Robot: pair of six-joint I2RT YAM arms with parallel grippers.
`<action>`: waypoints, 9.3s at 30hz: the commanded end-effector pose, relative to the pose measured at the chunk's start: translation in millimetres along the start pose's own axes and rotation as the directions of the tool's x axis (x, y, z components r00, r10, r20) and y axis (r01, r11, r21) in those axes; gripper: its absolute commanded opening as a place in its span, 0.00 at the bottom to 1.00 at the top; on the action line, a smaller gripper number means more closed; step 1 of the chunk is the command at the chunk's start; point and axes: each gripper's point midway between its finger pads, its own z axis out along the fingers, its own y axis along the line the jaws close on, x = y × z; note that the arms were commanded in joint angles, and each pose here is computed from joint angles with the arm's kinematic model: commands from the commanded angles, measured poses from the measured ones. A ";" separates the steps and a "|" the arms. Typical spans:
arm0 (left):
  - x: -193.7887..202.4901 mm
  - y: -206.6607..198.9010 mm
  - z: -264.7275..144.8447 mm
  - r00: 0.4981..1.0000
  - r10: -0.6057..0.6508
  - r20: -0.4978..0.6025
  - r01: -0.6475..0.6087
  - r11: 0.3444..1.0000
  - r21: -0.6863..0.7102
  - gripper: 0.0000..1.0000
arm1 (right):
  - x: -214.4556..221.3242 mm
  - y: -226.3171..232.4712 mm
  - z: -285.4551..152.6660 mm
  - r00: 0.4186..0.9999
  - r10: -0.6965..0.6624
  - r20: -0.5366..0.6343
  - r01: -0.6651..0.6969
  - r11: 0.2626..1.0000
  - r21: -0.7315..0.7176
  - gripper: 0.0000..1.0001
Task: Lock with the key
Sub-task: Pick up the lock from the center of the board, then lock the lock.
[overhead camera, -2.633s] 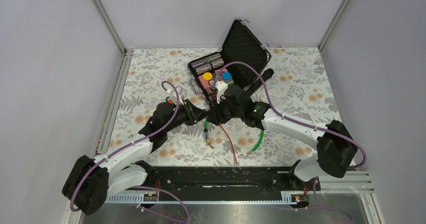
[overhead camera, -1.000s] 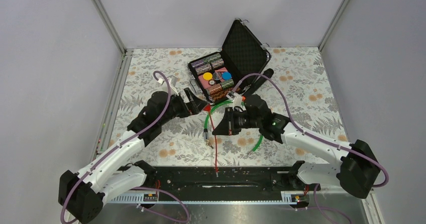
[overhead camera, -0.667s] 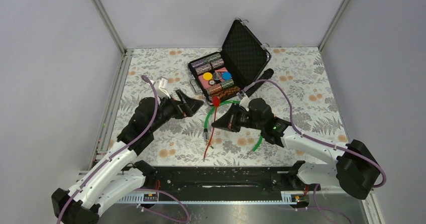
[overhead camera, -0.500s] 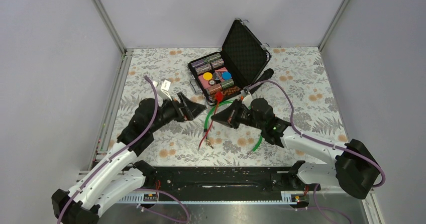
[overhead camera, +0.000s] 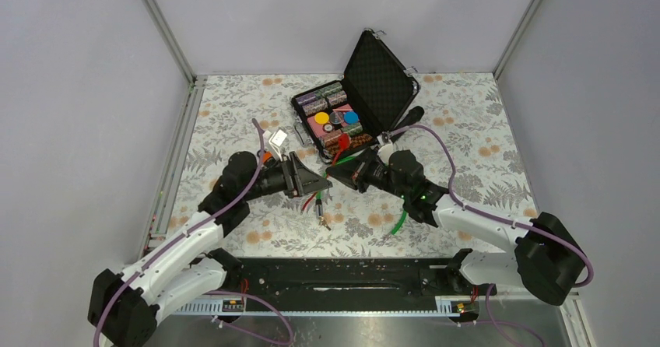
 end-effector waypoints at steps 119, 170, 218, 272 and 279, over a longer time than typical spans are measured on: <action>-68.5 -67.2 -84.6 0.816 0.540 0.204 -0.490 0.835 -0.249 0.99 | 26.8 17.6 -8.4 -0.110 -0.993 -0.032 0.913 -0.089 -0.398 0.00; -0.2 -135.1 -1.9 0.928 0.334 0.163 -0.372 0.819 0.437 0.54 | 12.3 205.6 -79.7 0.705 -0.618 0.347 0.691 0.489 -0.533 0.00; -14.3 -24.6 -26.8 0.727 0.621 -0.294 -0.681 0.709 -0.186 0.00 | -51.7 139.1 -174.9 -0.066 -0.996 0.060 0.986 -0.056 0.154 0.84; -35.7 -89.7 -12.6 0.672 0.673 0.310 -0.716 0.697 0.041 0.00 | 3.6 167.9 -58.6 0.567 -0.753 0.333 0.810 0.438 -0.390 0.00; -22.5 -95.5 -12.5 0.644 0.689 0.332 -0.754 0.646 0.121 0.00 | 14.7 186.2 -58.1 0.626 -0.669 0.401 0.761 0.411 -0.502 0.00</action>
